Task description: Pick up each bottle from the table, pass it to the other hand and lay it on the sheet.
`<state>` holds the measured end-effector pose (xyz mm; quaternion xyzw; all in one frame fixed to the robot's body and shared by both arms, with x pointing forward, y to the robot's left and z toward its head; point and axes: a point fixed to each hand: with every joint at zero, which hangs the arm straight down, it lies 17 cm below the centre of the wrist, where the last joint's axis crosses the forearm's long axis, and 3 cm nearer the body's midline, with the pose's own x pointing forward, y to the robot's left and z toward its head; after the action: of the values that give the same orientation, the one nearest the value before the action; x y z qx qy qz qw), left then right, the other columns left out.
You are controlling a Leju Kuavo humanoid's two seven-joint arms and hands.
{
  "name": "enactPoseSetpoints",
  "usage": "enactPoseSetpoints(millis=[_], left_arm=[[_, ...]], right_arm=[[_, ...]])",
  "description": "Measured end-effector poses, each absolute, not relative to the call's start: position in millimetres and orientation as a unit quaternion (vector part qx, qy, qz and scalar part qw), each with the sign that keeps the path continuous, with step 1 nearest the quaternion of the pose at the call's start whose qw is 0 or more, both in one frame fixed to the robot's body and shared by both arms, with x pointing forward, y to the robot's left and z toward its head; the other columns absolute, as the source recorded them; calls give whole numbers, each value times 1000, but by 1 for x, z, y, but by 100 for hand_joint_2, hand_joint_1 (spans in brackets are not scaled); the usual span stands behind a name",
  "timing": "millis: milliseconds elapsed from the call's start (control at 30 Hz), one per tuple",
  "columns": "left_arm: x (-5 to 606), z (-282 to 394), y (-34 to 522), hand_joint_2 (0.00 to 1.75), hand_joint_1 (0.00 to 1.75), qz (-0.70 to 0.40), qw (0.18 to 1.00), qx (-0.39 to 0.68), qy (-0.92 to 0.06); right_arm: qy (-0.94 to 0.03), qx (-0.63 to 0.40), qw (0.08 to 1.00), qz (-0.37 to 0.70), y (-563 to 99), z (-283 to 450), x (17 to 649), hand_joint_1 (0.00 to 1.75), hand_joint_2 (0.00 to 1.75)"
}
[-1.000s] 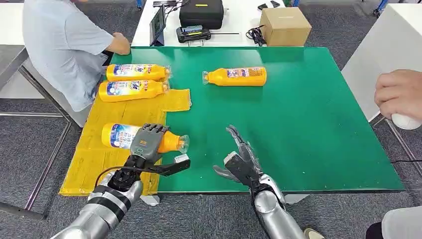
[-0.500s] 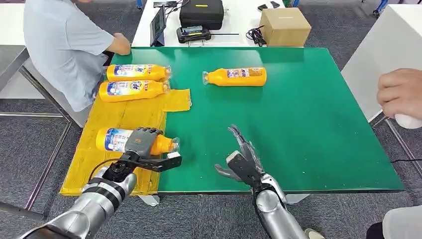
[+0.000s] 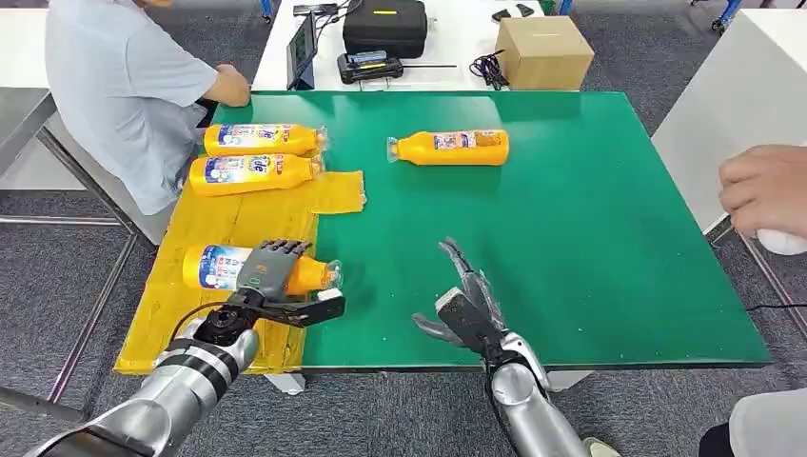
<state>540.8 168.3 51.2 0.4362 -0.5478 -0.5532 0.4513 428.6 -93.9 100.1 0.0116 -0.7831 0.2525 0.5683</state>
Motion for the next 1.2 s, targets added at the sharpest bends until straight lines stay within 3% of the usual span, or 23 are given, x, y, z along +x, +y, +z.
enactPoseSetpoints(millis=[333, 1200], left_arm=[[541, 38, 161, 175, 0, -553, 508, 367, -550], [531, 48, 137, 175, 0, -527, 493, 356, -593]], right_arm=[[-783, 10, 568, 253, -94, 100, 429, 0, 175], [-784, 4, 566, 257, -97, 100, 429, 0, 175]])
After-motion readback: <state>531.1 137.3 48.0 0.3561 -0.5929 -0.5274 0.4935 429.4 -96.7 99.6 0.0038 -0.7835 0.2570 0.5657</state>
